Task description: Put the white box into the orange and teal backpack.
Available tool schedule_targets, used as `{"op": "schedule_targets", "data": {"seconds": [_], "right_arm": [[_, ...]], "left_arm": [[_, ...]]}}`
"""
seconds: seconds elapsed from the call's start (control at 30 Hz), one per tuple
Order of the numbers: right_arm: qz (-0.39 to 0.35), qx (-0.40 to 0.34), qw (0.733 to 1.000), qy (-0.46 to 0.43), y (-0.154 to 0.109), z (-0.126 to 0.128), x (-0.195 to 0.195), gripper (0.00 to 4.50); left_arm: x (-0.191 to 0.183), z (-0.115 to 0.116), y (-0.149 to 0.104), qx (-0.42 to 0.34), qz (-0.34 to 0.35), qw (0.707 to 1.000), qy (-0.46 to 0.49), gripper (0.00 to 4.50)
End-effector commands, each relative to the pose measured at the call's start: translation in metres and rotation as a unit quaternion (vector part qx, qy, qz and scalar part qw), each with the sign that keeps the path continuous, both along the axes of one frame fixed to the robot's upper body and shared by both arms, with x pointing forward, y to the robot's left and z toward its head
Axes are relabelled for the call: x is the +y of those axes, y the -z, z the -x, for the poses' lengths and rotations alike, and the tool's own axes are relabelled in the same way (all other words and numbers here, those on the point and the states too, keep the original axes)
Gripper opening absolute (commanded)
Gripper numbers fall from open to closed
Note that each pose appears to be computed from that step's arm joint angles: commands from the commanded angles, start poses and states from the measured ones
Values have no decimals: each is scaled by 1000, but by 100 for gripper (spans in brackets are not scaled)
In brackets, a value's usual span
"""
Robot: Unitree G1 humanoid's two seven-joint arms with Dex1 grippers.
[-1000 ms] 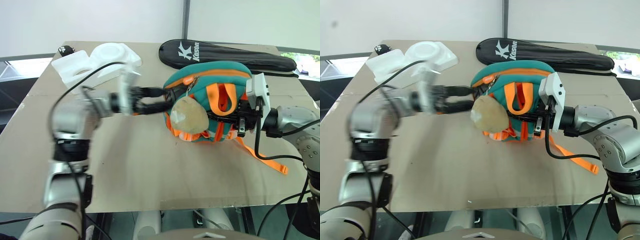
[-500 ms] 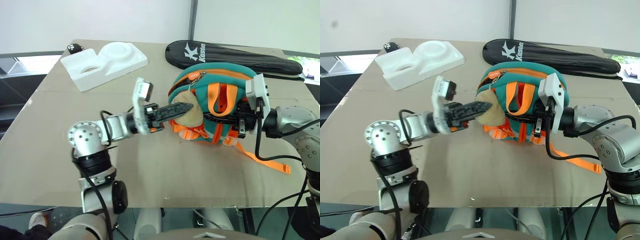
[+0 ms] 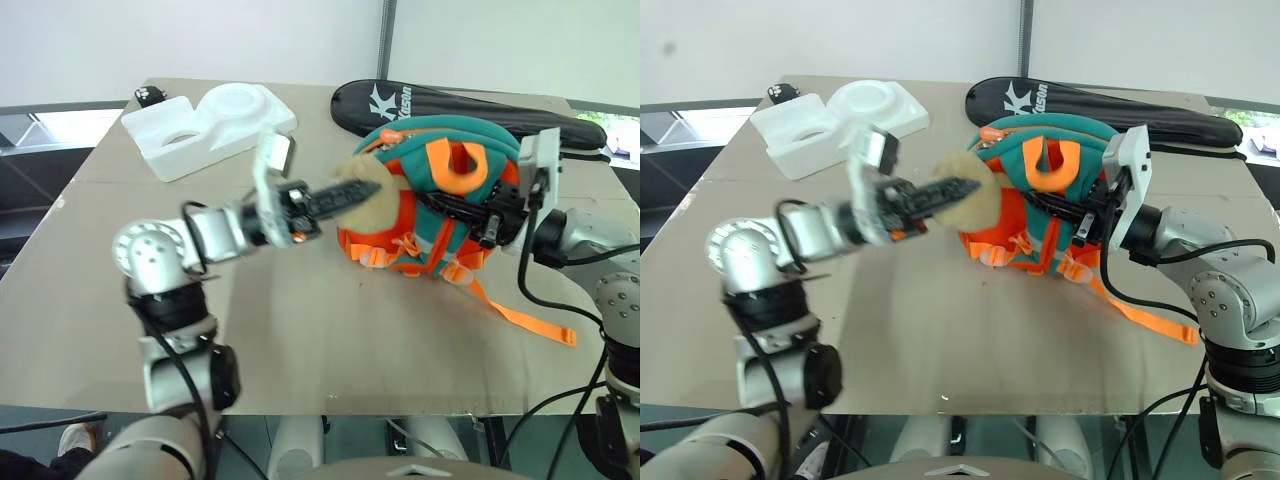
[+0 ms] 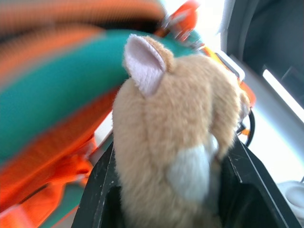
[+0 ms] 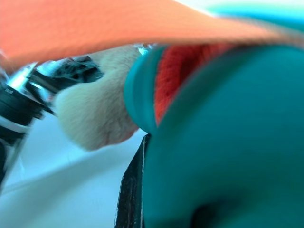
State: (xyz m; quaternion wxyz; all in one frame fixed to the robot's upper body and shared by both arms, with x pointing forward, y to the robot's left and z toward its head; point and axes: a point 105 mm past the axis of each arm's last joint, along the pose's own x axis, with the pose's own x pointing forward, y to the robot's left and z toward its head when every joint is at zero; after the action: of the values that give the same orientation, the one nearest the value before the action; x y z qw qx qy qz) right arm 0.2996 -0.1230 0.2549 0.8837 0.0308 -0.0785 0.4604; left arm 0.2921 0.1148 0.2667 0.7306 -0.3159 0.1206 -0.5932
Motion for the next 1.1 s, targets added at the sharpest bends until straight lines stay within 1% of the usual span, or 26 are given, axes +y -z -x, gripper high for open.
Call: {"op": "schedule_targets", "data": {"seconds": [0.03, 0.07, 0.13, 0.17, 0.2, 0.3, 0.33, 0.37, 0.4, 0.43, 0.47, 0.5, 0.53, 0.57, 0.6, 0.63, 0.7, 0.73, 0.77, 0.87, 0.9, 0.93, 1.03, 1.07, 1.1], "right_arm": [[-70, -28, 988, 133, -27, -19, -49, 0], [-80, -27, 985, 148, -28, -21, -54, 0], [-101, -29, 977, 188, -31, -26, -66, 0], [-110, -31, 972, 204, -33, -28, -71, 0], [-116, -33, 969, 214, -34, -30, -74, 0], [-140, -34, 955, 258, -39, -37, -88, 0], [-145, -35, 952, 267, -41, -38, -91, 0], [-150, -36, 949, 275, -42, -39, -93, 0], [-150, -36, 948, 279, -43, -39, -94, 0], [-147, -38, 948, 280, -42, -38, -92, 0], [-141, -37, 950, 277, -40, -38, -90, 0], [-129, -37, 954, 269, -37, -36, -84, 0], [-121, -34, 959, 254, -33, -34, -77, 0], [-121, -29, 962, 245, -30, -32, -72, 0], [-122, -26, 962, 241, -28, -31, -69, 0], [-108, -28, 966, 232, -25, -30, -63, 0], [-22, -31, 978, 205, -8, -24, -47, 0], [18, -27, 981, 190, 3, -22, -42, 0], [48, -28, 983, 175, 11, -19, -39, 0], [62, -21, 986, 154, 23, -12, -43, 99], [78, -20, 986, 146, 28, -8, -45, 147], [92, -21, 986, 140, 32, -6, -46, 201], [114, -12, 986, 120, 36, 10, -57, 342], [134, -9, 985, 110, 39, 18, -62, 392], [152, -5, 983, 102, 43, 25, -65, 445]], "left_arm": [[38, -2, -13, -10, 39, 998, -48, 123], [44, -2, -7, 0, 30, 998, -62, 123], [58, -4, 14, 29, 12, 995, -99, 123], [65, -6, 30, 56, 6, 991, -121, 123], [70, -7, 40, 73, 3, 988, -135, 123], [78, -13, 105, 142, -88, 964, -207, 122], [78, -13, 122, 153, -121, 955, -222, 122], [78, -13, 139, 152, -163, 946, -237, 122], [78, -19, 158, 155, -185, 931, -273, 122], [77, -26, 171, 149, -202, 919, -304, 122], [74, -31, 177, 133, -211, 913, -324, 122], [66, -36, 173, 108, -203, 915, -330, 122], [57, -42, 163, 83, -180, 921, -336, 122], [51, -45, 156, 74, -162, 924, -340, 122], [44, -48, 149, 41, -168, 926, -336, 122], [39, -49, 142, 5, -171, 928, -330, 122], [31, -47, 112, -62, -118, 938, -321, 122], [31, -46, 104, -95, -117, 935, -320, 122], [31, -44, 104, -129, -141, 931, -311, 122], [35, -32, 101, -190, -169, 927, -276, 121], [36, -28, 102, -206, -179, 925, -264, 225], [36, -26, 102, -216, -188, 924, -255, 263], [49, -19, 99, -232, -192, 918, -259, 411], [53, -15, 99, -231, -194, 918, -259, 450], [55, -9, 101, -231, -200, 918, -252, 450]]}}
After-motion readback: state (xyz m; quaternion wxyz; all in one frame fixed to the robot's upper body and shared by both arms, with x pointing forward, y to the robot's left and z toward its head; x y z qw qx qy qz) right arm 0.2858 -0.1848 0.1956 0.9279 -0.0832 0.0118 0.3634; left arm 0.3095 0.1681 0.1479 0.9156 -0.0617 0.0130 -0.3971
